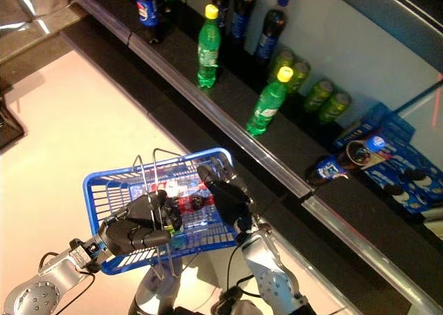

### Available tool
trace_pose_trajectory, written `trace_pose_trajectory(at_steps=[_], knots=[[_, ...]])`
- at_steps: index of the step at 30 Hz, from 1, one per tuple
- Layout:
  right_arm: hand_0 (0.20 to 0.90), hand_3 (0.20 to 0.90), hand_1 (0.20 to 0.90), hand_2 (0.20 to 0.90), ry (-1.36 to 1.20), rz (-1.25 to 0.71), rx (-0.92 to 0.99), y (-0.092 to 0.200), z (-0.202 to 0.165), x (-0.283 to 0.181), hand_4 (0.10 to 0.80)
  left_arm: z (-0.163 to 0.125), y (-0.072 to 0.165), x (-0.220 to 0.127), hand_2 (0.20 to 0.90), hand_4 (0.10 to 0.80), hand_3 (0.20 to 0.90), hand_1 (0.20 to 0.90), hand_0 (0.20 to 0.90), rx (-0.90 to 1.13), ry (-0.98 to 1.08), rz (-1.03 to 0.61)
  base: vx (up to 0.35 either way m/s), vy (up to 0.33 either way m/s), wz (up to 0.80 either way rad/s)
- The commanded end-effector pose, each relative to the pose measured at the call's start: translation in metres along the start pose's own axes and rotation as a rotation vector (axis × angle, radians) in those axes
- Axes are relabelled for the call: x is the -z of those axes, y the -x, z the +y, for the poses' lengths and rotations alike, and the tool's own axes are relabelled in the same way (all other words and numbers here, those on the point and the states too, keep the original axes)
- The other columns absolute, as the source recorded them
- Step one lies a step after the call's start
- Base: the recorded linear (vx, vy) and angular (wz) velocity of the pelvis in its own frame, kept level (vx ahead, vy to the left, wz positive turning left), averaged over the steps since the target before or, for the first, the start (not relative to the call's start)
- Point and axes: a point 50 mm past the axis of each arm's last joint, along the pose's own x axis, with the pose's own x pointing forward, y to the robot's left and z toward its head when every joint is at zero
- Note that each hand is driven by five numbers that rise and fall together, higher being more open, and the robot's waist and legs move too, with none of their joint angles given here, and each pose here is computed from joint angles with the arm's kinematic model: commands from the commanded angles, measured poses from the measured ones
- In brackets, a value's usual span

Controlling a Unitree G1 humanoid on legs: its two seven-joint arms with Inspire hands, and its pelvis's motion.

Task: Pick up the drink and place into the basket.

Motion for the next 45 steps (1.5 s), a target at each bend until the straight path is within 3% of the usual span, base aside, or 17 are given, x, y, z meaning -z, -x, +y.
trace_pose_trajectory(at_steps=[1, 9, 15, 17, 22, 23, 32, 45], knots=[[0.9, 0.9, 0.9, 0.9, 0.061, -0.015, -0.284, 0.0, 0.037, -0.007, 0.8, -0.08, -0.021, -0.06, 0.3, 0.1, 0.2, 0.3, 0.3, 0.586, -0.079, -0.504, -0.023, -0.002, -0.19], [0.9, 0.9, 0.9, 0.9, 0.077, 0.046, -0.364, 0.013, 0.04, -0.004, 0.8, -0.052, -0.021, -0.048, 0.3, 0.1, 0.2, 0.3, 0.3, 0.312, -0.076, -0.524, -0.002, -0.004, -0.1], [0.9, 0.9, 0.9, 0.9, 0.129, 0.067, -0.288, 0.024, 0.021, -0.006, 0.8, -0.023, -0.01, -0.038, 0.3, 0.1, 0.2, 0.3, 0.3, 0.071, -0.057, -0.55, -0.031, 0.014, -0.12], [0.9, 0.9, 0.9, 0.9, 0.213, 0.093, -0.158, 0.033, -0.003, -0.004, 0.8, -0.003, 0.0, -0.028, 0.3, 0.1, 0.2, 0.3, 0.3, -0.097, -0.009, -0.576, -0.058, 0.03, -0.2], [0.9, 0.9, 0.9, 0.9, 0.307, 0.153, -0.057, 0.054, -0.035, 0.0, 0.8, 0.028, 0.023, -0.006, 0.3, 0.1, 0.2, 0.3, 0.3, -0.362, 0.034, -0.592, -0.079, -0.003, -0.3], [0.9, 0.9, 0.9, 0.9, 0.362, 0.195, 0.011, 0.063, -0.053, 0.001, 0.8, 0.043, 0.036, 0.006, 0.3, 0.1, 0.2, 0.3, 0.3, -0.498, 0.062, -0.593, -0.096, -0.016, -0.24], [0.9, 0.9, 0.9, 0.9, 0.609, 0.397, 0.376, 0.088, -0.122, 0.028, 0.8, 0.097, 0.077, 0.06, 0.3, 0.1, 0.2, 0.3, 0.3, -1.037, 0.188, -0.541, -0.075, -0.011, -0.23], [0.9, 0.9, 0.9, 0.9, 0.861, 0.79, 0.923, 0.156, -0.203, 0.089, 0.8, 0.116, 0.09, 0.135, 0.3, 0.1, 0.2, 0.3, 0.3, -1.403, 0.393, -0.321, -0.02, 0.003, -0.01]])
